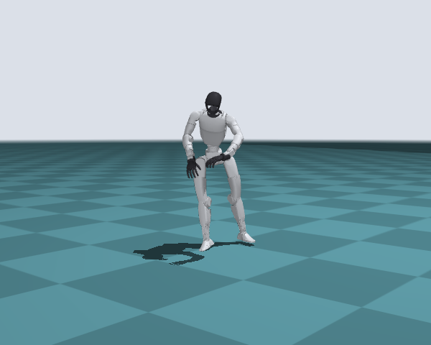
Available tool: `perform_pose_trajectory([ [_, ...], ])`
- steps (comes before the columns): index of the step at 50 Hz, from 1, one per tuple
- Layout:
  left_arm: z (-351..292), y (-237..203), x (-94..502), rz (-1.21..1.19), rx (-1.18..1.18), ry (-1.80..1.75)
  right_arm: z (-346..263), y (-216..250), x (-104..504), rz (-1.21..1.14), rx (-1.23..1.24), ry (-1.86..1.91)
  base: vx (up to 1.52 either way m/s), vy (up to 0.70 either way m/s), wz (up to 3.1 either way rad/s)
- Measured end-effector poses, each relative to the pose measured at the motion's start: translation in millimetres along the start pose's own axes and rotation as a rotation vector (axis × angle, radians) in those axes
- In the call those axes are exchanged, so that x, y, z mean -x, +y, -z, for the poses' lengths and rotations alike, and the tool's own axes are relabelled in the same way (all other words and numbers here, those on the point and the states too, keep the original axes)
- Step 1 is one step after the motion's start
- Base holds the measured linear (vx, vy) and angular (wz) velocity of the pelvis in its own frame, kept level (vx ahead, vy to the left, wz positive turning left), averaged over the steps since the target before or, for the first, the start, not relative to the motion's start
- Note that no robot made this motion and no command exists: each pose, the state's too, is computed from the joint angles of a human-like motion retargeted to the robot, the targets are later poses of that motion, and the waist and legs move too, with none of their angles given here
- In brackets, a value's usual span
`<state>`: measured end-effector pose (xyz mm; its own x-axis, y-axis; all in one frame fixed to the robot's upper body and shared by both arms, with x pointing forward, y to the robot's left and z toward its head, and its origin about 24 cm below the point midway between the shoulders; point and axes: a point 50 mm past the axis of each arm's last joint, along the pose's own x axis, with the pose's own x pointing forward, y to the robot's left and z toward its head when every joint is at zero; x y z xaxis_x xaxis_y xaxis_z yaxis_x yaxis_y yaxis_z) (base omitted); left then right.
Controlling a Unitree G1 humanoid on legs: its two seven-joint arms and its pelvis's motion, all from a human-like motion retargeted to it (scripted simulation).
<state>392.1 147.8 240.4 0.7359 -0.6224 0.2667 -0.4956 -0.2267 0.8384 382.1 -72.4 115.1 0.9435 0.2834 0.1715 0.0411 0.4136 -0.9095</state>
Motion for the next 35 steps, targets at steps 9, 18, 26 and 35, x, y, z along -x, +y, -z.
perform_pose_trajectory([
  [9,83,9,34,-0.072,0.371,0.591,3,-17,-8,0.024,0.053,0.029,0.08,-0.15,-0.26],
  [18,-62,-18,47,-0.127,0.435,-0.142,28,-27,-1,0.088,0.068,0.069,0.01,0.03,0.15],
  [26,52,-105,202,-0.077,0.707,0.978,33,-32,-3,0.141,0.077,0.116,0.04,0.05,-0.25],
  [35,76,-131,331,-0.011,0.768,1.856,48,-40,0,0.11,0.061,0.178,-0.08,0.12,0.01],
])
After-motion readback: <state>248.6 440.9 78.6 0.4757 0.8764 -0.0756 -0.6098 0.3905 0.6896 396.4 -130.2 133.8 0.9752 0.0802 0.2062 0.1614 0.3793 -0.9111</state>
